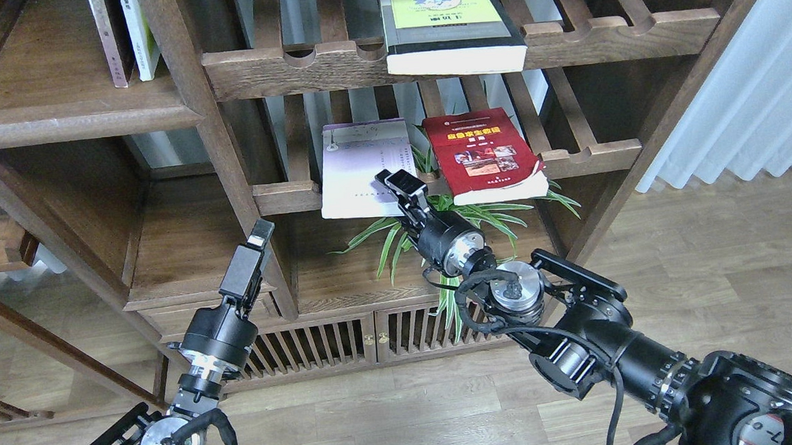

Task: Organize books on shelf
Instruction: 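Tip the white book outward with the right gripper and pull it off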

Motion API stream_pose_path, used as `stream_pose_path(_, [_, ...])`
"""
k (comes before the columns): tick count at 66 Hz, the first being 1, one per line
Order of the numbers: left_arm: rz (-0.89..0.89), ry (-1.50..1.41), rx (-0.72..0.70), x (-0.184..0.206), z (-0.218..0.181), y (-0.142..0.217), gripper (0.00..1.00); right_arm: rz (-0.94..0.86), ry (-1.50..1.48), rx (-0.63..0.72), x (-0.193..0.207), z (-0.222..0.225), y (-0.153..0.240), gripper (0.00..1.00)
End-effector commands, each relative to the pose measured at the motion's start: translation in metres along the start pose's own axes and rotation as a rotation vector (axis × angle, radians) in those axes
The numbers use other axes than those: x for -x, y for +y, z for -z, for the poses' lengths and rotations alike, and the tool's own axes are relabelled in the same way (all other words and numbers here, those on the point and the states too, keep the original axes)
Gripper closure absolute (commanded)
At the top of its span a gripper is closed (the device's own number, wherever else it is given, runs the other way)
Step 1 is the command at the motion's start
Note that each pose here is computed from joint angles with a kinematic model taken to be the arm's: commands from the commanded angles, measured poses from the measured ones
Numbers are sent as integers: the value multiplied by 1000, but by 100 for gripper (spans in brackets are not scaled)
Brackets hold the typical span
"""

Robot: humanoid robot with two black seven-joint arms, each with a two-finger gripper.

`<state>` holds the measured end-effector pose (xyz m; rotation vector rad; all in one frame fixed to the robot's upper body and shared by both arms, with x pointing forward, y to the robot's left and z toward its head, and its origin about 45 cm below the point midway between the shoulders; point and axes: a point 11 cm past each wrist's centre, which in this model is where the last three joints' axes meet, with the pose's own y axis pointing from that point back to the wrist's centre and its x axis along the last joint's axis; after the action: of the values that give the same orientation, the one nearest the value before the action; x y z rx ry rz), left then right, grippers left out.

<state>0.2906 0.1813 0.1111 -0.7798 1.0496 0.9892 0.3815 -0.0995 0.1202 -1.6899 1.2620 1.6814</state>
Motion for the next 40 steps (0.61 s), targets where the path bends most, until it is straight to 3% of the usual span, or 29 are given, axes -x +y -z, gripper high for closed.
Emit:
stream_pose_path(1, [-7, 6, -2, -2, 3, 0, 0, -2, -1, -7, 0, 3, -1, 43])
stream_pose_path(9, [-7, 8, -1, -2, 4, 0, 0, -15, 2, -16, -4, 6, -1, 45])
stream_pose_path(24, [-10, 8, 0, -3, 4, 0, 0, -16, 0, -18, -5, 7, -1, 59])
stream_pose_path(40, [-30, 8, 3, -9, 4, 4, 0, -9, -43, -35, -5, 11, -1, 84])
